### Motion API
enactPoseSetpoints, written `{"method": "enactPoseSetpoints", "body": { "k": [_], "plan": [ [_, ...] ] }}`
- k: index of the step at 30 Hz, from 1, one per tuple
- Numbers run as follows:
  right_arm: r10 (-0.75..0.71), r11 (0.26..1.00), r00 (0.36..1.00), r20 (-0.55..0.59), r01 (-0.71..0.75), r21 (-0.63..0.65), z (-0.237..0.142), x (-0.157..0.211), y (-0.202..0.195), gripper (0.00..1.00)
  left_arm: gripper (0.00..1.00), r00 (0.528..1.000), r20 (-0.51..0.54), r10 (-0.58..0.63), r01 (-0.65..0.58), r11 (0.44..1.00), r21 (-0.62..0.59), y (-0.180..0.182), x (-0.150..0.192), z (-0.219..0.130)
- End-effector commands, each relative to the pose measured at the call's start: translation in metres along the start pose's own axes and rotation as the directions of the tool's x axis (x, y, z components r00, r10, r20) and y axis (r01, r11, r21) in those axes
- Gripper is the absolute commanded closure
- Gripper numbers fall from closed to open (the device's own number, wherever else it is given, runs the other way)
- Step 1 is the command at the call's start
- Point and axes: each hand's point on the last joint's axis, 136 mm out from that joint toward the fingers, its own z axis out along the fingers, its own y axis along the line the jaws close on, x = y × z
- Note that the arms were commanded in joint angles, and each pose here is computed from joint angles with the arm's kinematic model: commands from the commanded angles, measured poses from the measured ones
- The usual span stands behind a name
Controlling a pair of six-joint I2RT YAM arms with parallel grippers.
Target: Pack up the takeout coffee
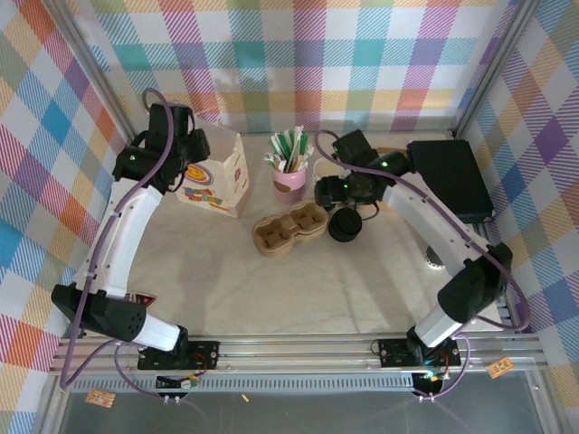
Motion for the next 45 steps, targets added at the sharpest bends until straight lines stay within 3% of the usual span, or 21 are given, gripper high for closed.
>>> {"method": "enactPoseSetpoints", "body": {
  "k": [1,5,17,45],
  "plan": [
    [-0.098,0.995,0.994,-0.057,0.097,-0.025,0.022,0.000,0.025,0.22,0.40,0.992,0.036,-0.121,0.122,0.992,-0.042,0.029,-0.024,0.000],
    [-0.176,0.983,0.982,-0.073,0.172,-0.066,0.055,-0.005,0.053,0.27,0.41,0.963,0.062,-0.261,0.264,0.964,-0.035,0.054,-0.042,0.014],
    [-0.289,0.957,0.935,-0.204,0.289,-0.029,0.123,0.024,0.069,0.36,0.40,0.960,0.055,-0.275,0.275,0.961,0.002,0.062,-0.019,0.011],
    [-0.333,0.939,0.883,-0.331,0.343,-0.027,0.157,0.061,0.072,0.46,0.40,0.968,0.041,-0.249,0.249,0.969,0.000,0.069,0.004,0.000]
  ]
}}
